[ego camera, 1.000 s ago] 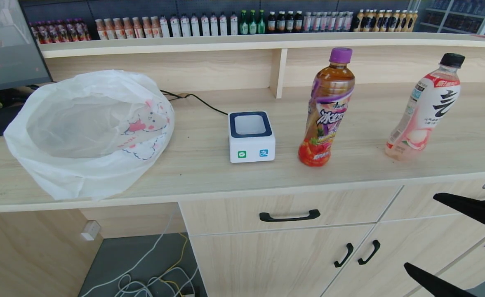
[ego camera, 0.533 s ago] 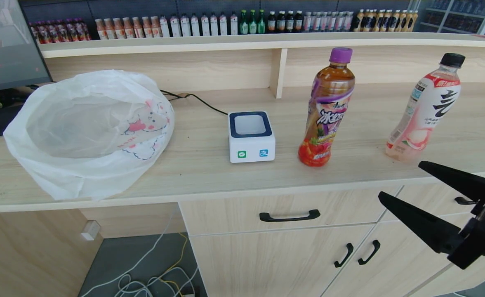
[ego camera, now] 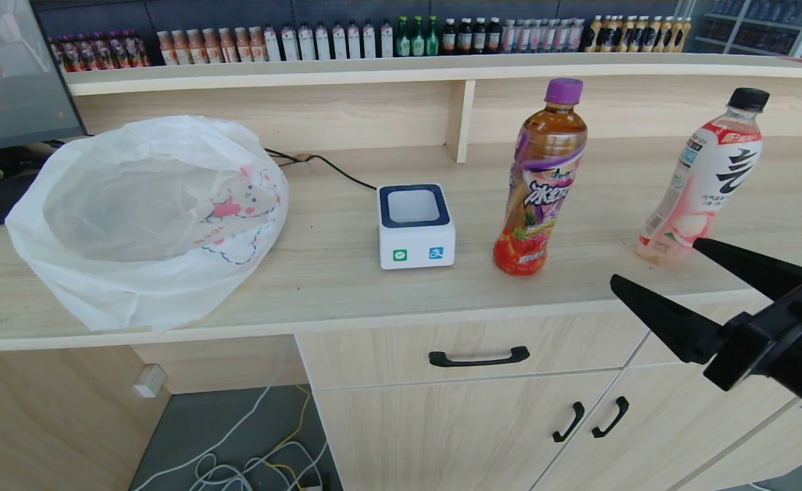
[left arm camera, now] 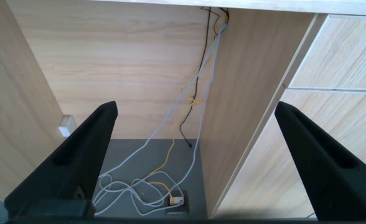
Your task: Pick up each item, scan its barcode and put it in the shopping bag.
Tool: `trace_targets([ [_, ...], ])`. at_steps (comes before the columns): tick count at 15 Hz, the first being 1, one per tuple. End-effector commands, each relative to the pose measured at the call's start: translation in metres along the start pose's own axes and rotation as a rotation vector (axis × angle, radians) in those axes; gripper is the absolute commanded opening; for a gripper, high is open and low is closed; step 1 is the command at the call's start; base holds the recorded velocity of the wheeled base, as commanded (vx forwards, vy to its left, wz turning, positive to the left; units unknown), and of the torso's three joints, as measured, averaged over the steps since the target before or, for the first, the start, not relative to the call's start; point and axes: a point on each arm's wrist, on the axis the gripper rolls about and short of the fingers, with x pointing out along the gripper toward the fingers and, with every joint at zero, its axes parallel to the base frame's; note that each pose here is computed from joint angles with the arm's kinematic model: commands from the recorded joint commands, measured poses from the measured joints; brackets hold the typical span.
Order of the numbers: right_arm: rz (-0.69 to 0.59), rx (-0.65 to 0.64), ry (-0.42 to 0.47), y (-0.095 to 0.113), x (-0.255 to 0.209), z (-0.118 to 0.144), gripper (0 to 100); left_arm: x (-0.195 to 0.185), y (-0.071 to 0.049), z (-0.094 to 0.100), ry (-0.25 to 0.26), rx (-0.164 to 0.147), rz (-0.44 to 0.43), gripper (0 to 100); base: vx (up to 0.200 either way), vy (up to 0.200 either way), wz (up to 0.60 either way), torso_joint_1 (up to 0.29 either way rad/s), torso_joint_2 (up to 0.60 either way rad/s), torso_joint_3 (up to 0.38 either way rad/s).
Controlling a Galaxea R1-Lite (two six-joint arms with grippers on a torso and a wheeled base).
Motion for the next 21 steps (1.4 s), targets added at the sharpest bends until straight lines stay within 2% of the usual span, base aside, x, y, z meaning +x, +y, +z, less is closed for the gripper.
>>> trace_targets([
  [1, -0.03, -0.007, 0.003, 0.003, 0.013, -0.005, 100, 0.0, 0.0, 0.0, 0.0, 0.0, 0.0, 100, 0.0, 0.0, 0.0, 0.0, 0.0, 0.0],
  [5, -0.153, 0.018, -0.057, 0.012, 0.037, -0.011, 100, 0.0, 0.0, 0.0, 0.0, 0.0, 0.0, 100, 0.0, 0.0, 0.0, 0.0, 0.0, 0.0],
  [8, -0.155, -0.003, -0.05, 0.024, 0.041, -0.01, 100, 0.0, 0.0, 0.0, 0.0, 0.0, 0.0, 100, 0.0, 0.0, 0.0, 0.0, 0.0, 0.0],
  [13, -0.152, 0.011, -0.069, 0.057, 0.076, 0.001, 100, 0.0, 0.0, 0.0, 0.0, 0.0, 0.0, 100, 0.0, 0.0, 0.0, 0.0, 0.0, 0.0],
  [15, -0.159, 0.024, -0.095, 0.061, 0.088, 0.008, 100, 0.0, 0.0, 0.0, 0.0, 0.0, 0.0, 100, 0.0, 0.0, 0.0, 0.0, 0.0, 0.0],
  [21, -0.174, 0.025, -0.077, 0.063, 0.094, 0.003, 100, 0.0, 0.0, 0.0, 0.0, 0.0, 0.0, 100, 0.0, 0.0, 0.0, 0.0, 0.0, 0.0],
])
